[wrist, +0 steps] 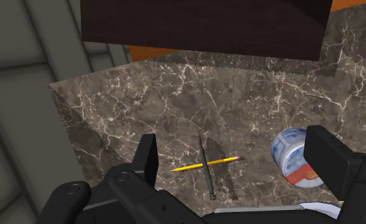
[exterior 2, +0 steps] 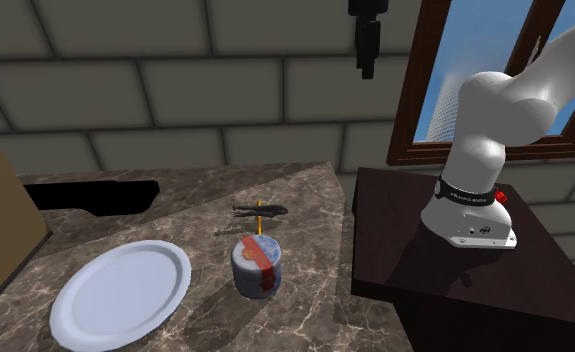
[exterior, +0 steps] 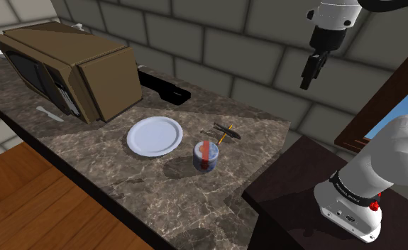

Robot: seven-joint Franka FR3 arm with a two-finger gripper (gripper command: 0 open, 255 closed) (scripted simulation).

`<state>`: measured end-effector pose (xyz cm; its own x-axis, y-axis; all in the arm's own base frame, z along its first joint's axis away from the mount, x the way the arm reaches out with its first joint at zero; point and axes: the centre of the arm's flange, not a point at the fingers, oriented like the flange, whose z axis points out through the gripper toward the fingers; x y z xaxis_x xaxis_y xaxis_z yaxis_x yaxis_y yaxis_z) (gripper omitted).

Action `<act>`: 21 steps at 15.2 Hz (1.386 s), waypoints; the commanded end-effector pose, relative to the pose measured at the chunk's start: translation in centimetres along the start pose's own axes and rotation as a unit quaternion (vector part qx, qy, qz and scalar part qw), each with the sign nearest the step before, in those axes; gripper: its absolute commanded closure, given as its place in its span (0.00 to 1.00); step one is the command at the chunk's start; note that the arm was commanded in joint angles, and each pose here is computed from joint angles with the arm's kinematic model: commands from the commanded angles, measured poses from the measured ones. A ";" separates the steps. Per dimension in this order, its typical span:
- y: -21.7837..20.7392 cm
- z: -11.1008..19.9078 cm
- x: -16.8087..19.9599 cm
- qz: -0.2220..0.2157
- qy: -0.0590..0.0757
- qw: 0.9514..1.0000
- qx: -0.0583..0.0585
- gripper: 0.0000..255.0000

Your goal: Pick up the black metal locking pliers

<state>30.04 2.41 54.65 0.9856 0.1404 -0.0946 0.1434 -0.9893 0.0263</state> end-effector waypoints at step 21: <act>0.7 20.6 16.4 -0.061 0.003 0.998 0.003 0.00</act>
<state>43.71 2.79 33.69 0.9630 0.2536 -0.0914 0.2556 -0.9667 0.0104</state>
